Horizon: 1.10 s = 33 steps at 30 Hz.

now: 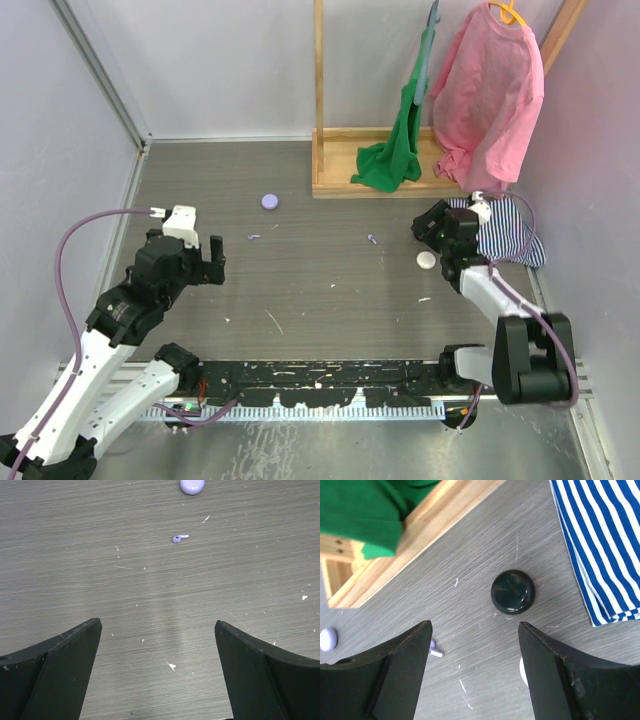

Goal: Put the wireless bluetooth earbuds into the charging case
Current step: Place the charging case at the center of the board, then move the charging case to the center of the board.

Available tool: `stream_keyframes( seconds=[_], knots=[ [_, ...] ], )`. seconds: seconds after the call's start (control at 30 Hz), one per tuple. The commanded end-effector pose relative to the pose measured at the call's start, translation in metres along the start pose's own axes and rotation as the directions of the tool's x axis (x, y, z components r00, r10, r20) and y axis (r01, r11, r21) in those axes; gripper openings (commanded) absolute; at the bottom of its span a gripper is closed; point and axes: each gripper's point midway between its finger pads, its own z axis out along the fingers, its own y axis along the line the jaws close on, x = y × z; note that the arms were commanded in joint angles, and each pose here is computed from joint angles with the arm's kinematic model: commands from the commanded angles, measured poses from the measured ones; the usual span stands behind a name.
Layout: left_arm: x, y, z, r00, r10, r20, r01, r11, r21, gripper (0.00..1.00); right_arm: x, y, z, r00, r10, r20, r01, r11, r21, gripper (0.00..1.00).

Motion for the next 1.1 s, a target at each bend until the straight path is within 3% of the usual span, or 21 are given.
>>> stream_keyframes(
  seconds=[0.0, 0.13, 0.2, 0.23, 0.47, 0.57, 0.7, 0.87, 1.07],
  knots=[
    [-0.019, -0.012, -0.009, 0.996, -0.043, 0.075, 0.037, 0.996, 0.084, 0.98, -0.006, 0.016, -0.029, 0.993, -0.108, 0.037, 0.112, 0.984, -0.137, 0.77],
    [-0.023, -0.02, -0.014, 0.995, -0.06, 0.074, 0.049, 0.989, 0.136, 0.98, 0.0, 0.035, -0.055, 0.99, -0.127, 0.057, 0.138, 0.948, -0.288, 0.82],
    [-0.024, -0.026, -0.014, 0.995, -0.08, 0.056, 0.07, 0.984, 0.162, 0.98, 0.004, 0.044, -0.068, 0.989, -0.129, 0.069, 0.146, 0.918, -0.368, 0.98],
    [-0.023, -0.029, -0.013, 0.995, -0.089, 0.037, 0.081, 0.981, 0.174, 0.98, 0.005, 0.048, -0.074, 0.988, -0.13, 0.084, 0.153, 0.903, -0.401, 1.0],
    [-0.016, -0.054, 0.015, 0.977, -0.196, -0.081, 0.208, 0.957, 0.201, 0.98, 0.005, 0.061, -0.096, 0.971, -0.126, 0.201, 0.217, 0.818, -0.533, 1.0],
    [-0.015, -0.061, 0.043, 0.968, -0.234, -0.095, 0.248, 0.954, 0.171, 0.99, 0.012, 0.066, -0.1, 0.976, -0.122, 0.182, 0.206, 0.789, -0.579, 1.0],
    [-0.016, -0.063, 0.082, 0.97, -0.195, -0.146, 0.21, 0.974, 0.091, 0.99, 0.025, 0.069, -0.107, 0.978, -0.086, 0.191, 0.19, 0.75, -0.634, 1.0],
    [-0.041, -0.066, 0.125, 0.982, -0.168, -0.086, 0.171, 0.985, 0.036, 1.0, 0.038, 0.081, -0.109, 0.971, -0.15, 0.187, 0.237, 0.723, -0.649, 1.0],
    [-0.044, -0.071, 0.19, 0.988, -0.086, -0.129, 0.088, 0.996, 0.003, 0.99, 0.047, 0.088, -0.117, 0.963, -0.175, 0.205, 0.269, 0.683, -0.679, 0.99]
  ],
)
